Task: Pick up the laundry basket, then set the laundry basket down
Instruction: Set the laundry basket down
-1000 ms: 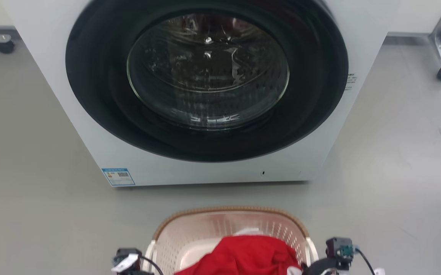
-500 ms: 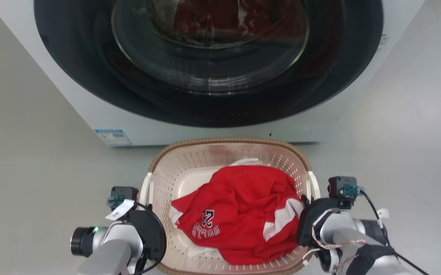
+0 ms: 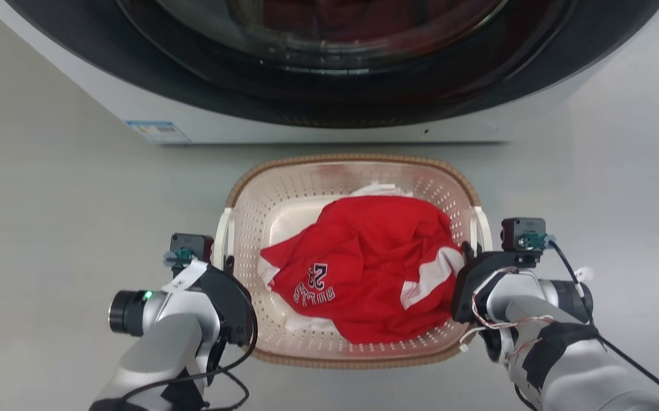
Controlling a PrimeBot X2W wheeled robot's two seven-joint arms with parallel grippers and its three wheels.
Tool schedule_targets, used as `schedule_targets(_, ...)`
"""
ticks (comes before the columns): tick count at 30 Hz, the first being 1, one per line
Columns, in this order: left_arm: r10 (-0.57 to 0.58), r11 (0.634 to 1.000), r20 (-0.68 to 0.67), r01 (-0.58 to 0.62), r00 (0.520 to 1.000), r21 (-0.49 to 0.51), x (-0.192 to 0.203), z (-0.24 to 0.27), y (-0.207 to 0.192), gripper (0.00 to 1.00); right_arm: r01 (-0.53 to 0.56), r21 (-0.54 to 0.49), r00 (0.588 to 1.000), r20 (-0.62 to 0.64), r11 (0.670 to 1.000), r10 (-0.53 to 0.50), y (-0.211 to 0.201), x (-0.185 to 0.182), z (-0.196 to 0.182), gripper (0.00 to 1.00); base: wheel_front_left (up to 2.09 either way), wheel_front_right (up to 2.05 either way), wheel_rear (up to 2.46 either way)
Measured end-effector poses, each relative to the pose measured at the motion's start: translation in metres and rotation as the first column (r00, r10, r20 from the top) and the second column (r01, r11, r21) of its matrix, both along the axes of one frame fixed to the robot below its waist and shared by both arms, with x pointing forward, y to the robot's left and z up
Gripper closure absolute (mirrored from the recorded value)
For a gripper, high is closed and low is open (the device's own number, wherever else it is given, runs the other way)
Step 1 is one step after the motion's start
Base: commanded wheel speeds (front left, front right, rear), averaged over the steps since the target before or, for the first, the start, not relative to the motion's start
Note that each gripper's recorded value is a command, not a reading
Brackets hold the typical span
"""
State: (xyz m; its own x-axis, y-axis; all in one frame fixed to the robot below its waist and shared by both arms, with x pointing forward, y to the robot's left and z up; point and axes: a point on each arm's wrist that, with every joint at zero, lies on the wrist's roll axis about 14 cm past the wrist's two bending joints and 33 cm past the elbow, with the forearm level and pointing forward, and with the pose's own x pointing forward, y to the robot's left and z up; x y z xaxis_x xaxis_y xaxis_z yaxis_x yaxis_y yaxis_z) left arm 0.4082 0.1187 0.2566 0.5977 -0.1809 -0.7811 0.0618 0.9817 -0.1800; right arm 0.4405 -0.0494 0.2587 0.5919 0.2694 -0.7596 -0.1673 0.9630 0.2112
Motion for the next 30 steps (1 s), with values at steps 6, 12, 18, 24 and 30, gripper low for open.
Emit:
schedule_targets(6, 0.001, 1.000, -0.021, -0.001, 1.000, 0.003, 0.012, -0.019, 0.002, 1.00, -0.009, -0.005, 1.000, -0.018, 1.000, 0.009, 0.002, 0.014, -0.024, 1.00, 0.00, 0.00, 0.00)
schedule_targets(12, -0.002, 1.000, -0.040, 0.003, 0.999, 0.012, 0.024, -0.040, 0.004, 1.00, -0.021, -0.008, 0.999, -0.027, 1.000, 0.020, 0.005, 0.031, -0.047, 1.00, 0.00, 0.00, 0.00)
schedule_targets(18, 0.000, 1.000, -0.061, 0.001, 0.998, 0.015, 0.031, -0.062, 0.006, 1.00, -0.030, -0.014, 0.998, -0.046, 0.999, 0.030, 0.006, 0.039, -0.076, 1.00, 0.00, 0.00, 0.00)
schedule_targets(24, 0.011, 1.000, -0.098, -0.008, 0.995, 0.026, 0.023, -0.082, 0.012, 1.00, -0.040, -0.004, 0.995, -0.093, 0.999, 0.040, 0.012, 0.028, -0.103, 1.00, 0.00, 0.00, 0.00)
schedule_targets(30, 0.012, 0.999, -0.068, -0.009, 0.998, 0.043, 0.039, -0.085, 0.019, 1.00, -0.046, 0.010, 0.997, -0.064, 0.999, 0.046, 0.020, 0.044, -0.107, 1.00, 0.00, 0.00, 0.00)
